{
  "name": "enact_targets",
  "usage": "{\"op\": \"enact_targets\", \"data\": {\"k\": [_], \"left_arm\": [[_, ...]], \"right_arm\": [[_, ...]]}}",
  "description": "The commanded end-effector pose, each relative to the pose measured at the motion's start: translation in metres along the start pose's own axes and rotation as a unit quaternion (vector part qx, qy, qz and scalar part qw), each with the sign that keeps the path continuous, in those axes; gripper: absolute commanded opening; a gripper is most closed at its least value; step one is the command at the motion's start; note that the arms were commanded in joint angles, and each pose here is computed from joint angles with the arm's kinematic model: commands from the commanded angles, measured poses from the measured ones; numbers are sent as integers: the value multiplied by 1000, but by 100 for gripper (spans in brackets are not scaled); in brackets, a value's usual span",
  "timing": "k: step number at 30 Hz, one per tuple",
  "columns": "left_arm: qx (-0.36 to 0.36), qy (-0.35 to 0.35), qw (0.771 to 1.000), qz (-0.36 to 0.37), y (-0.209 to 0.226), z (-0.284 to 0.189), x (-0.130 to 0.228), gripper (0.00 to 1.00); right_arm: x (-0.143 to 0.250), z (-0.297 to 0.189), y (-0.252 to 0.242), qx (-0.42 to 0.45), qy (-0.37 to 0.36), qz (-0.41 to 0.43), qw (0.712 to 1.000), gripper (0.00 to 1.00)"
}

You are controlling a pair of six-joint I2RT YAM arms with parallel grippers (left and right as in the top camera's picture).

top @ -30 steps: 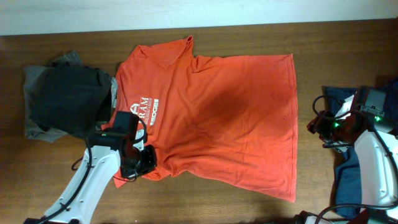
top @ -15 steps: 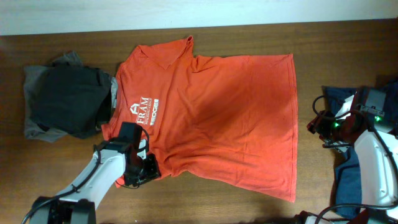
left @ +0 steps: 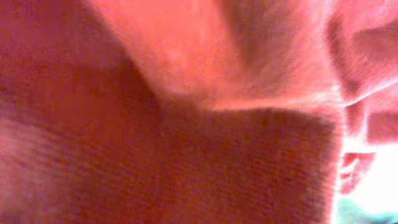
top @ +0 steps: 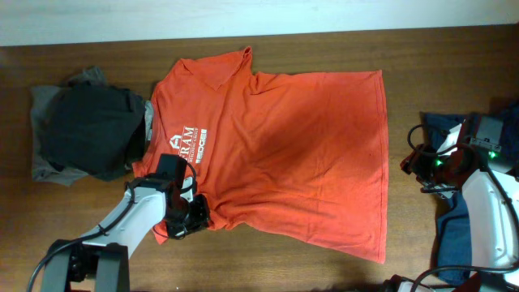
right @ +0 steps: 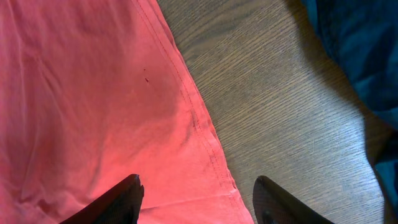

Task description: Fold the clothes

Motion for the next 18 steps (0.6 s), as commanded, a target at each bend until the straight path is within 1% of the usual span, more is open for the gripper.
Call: {"op": "enact_targets", "data": {"k": [1, 3, 4, 5, 10, 14, 18], "left_arm": [[-1, 38, 999, -1, -2, -4, 14, 1], [1, 22, 1000, 12, -8, -20, 10, 1], [0, -1, 1000, 21, -14, -38, 8, 1], [0, -10, 1000, 24, -16, -46, 8, 1], [9, -61, 997, 42, -30, -91, 22, 1], [6, -89, 995, 51, -33, -114, 36, 1], [-30, -112, 992, 52, -24, -120, 36, 0]], "right_arm": [[-3, -2, 0, 0, -5, 3, 1000, 62], [-3, -2, 0, 0, -5, 3, 1000, 62], [-3, -2, 0, 0, -5, 3, 1000, 62], [-3, -2, 0, 0, -5, 3, 1000, 62], [-3, -2, 1, 0, -5, 3, 1000, 62], [-3, -2, 1, 0, -5, 3, 1000, 62], [-4, -2, 1, -1, -7, 3, 1000, 62]]}}
Point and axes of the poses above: each gripper's point midway between its finger pads, its own z axis out along the fingers, its own y axis along the line the jaws close on, x = y × z, the point moved 3 cm from there along -z, back along the fingers, and after that the axes turned 15 degrees about z, right-handed, at the moved point
